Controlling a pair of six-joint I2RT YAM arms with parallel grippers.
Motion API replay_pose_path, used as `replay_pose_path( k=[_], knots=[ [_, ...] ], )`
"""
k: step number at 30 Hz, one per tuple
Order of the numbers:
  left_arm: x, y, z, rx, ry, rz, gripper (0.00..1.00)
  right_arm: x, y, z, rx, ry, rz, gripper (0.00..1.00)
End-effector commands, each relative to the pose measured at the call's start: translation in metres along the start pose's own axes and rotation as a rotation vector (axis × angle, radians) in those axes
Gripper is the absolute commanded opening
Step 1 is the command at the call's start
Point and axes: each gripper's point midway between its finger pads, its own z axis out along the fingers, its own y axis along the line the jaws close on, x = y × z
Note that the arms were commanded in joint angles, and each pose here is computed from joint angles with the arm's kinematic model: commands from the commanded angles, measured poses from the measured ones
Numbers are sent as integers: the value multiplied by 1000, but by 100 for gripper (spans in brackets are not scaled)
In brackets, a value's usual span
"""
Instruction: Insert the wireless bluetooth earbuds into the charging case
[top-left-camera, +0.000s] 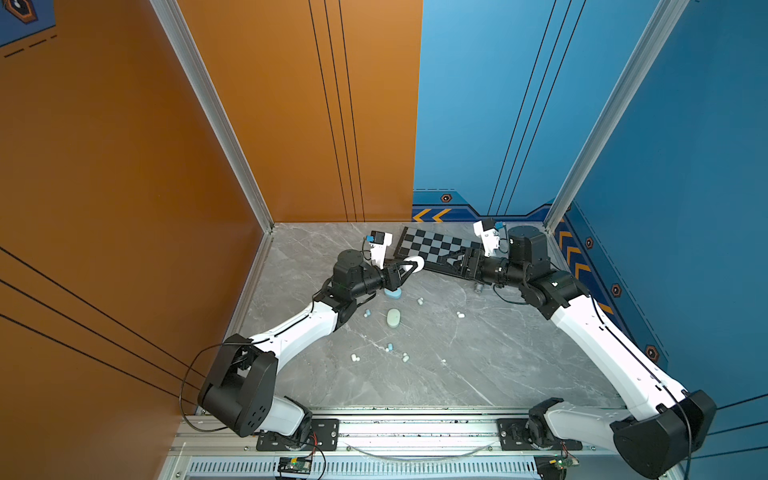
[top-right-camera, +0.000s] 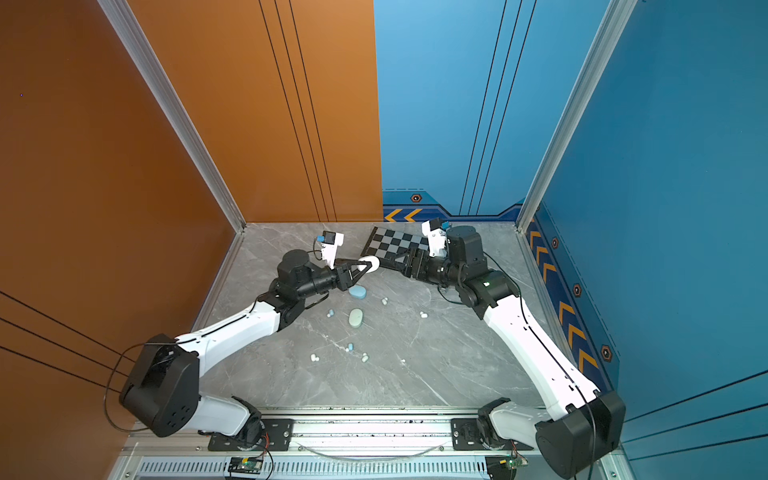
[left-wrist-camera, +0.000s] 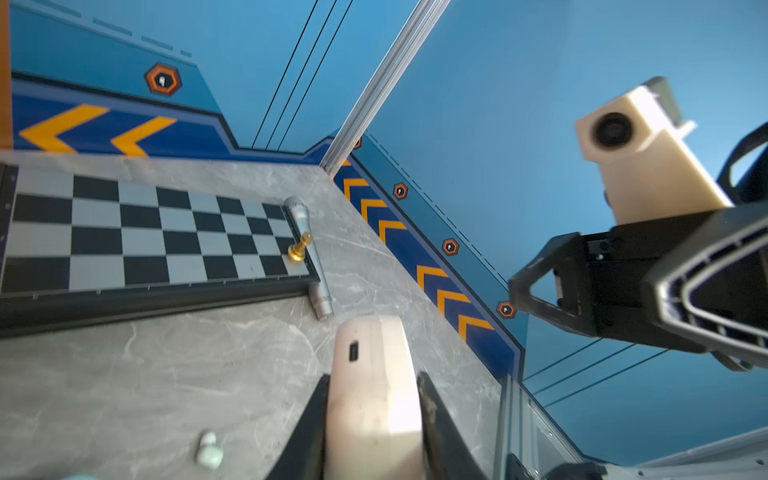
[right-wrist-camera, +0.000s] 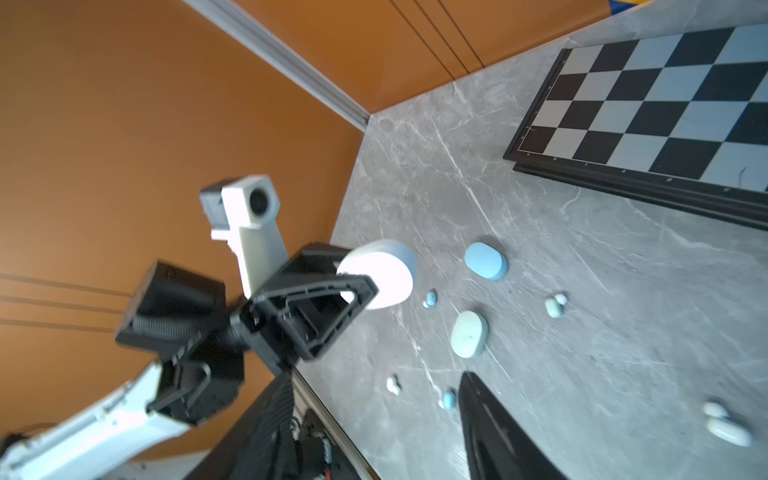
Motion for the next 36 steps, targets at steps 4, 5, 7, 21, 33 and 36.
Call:
replay_pose_path(
  k=[4, 5, 7, 21, 33, 36],
  knots=[
    [60, -2, -42, 32, 353, -338, 9, 81, 1, -22, -14, 90, -891, 64],
    [68, -3, -49, 35, 386, -368, 9, 85, -1, -22, -7, 80, -949, 63],
    [81, -6, -58, 48, 435, -421, 8, 90, 0, -19, -20, 82, -1000, 63],
    [109, -37, -68, 171, 570, -587, 6, 119, 37, 34, -153, 121, -1107, 65],
    [115, -42, -63, 172, 611, -588, 6, 130, 35, 72, -191, 174, -1123, 66],
    [119, -42, -63, 171, 622, -592, 5, 134, 34, 78, -198, 192, -1122, 65]
  ],
)
